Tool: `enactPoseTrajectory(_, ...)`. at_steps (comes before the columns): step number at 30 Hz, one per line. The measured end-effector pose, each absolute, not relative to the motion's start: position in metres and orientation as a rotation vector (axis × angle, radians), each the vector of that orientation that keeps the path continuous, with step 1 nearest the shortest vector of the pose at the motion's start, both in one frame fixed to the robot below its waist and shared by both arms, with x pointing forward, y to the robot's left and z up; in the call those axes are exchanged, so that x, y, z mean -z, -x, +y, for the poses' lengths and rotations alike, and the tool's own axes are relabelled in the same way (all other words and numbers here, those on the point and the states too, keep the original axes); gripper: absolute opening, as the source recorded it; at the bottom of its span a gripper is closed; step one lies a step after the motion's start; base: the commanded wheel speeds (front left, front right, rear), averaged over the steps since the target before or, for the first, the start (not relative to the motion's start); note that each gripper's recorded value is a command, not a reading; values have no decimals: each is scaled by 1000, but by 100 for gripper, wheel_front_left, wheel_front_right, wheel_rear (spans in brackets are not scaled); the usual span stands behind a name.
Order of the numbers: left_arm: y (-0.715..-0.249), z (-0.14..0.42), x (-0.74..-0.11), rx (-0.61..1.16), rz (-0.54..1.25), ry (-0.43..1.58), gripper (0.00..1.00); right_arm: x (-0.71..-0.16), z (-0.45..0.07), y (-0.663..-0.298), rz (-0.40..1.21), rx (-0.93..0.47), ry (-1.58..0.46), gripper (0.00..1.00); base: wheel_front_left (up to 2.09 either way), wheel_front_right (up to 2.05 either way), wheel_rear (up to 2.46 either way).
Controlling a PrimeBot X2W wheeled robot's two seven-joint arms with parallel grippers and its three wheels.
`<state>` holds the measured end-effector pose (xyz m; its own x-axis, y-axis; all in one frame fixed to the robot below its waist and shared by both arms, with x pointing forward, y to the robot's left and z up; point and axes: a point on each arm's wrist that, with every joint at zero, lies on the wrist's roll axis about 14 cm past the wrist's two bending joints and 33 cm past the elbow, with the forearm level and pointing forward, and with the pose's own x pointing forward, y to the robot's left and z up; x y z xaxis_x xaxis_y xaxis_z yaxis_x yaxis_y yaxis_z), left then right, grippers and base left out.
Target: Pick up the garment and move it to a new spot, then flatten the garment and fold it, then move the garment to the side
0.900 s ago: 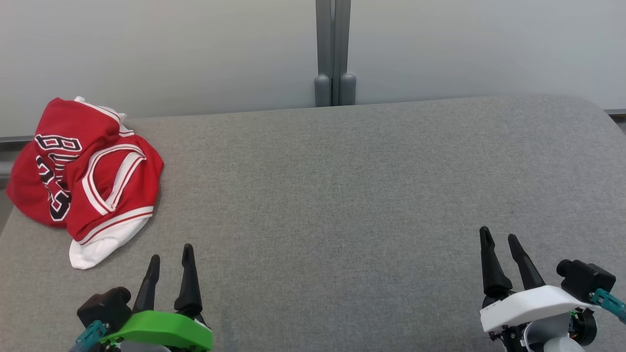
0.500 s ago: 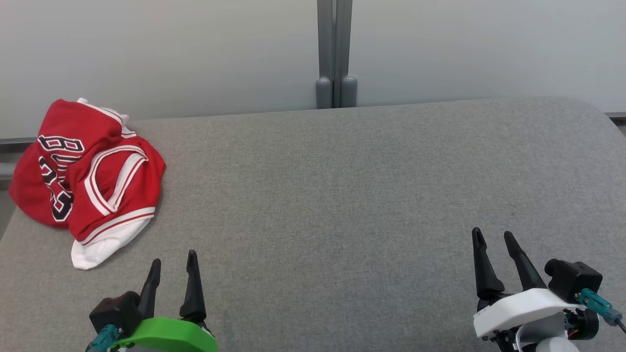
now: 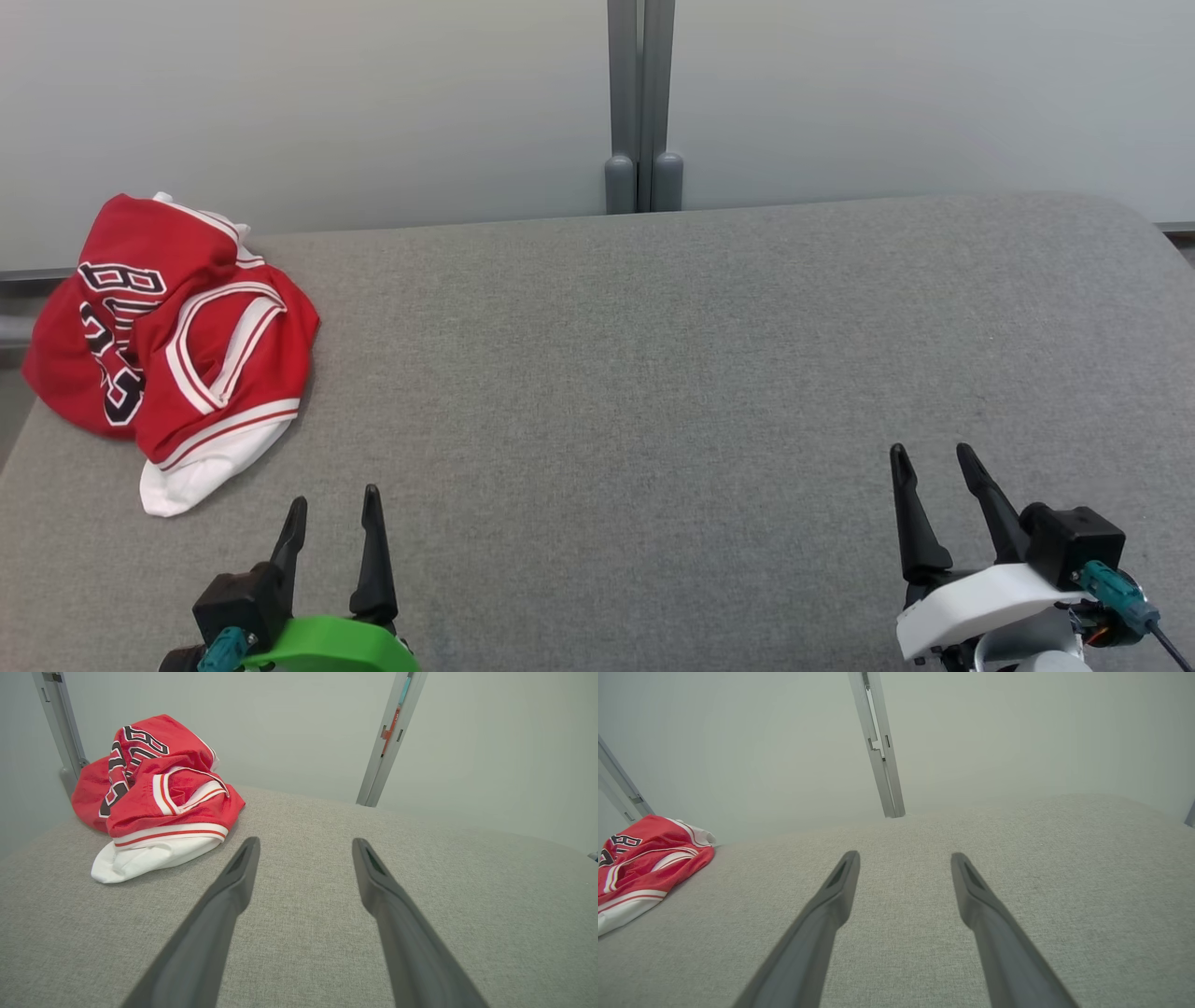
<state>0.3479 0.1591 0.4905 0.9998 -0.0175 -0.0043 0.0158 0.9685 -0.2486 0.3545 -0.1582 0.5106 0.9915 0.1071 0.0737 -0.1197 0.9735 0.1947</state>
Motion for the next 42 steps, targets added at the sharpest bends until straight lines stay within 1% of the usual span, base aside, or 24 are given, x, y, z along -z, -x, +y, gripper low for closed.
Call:
enactPoseTrajectory(31,-332,153,-490,45,-35,68,100,-513,-152,-341,-105,-157,17,100,0,0,0)
enactPoseTrajectory(42,-330,153,-487,44,-24,66,100,-510,-152,-340,-96,-158,16,100,0,0,0)
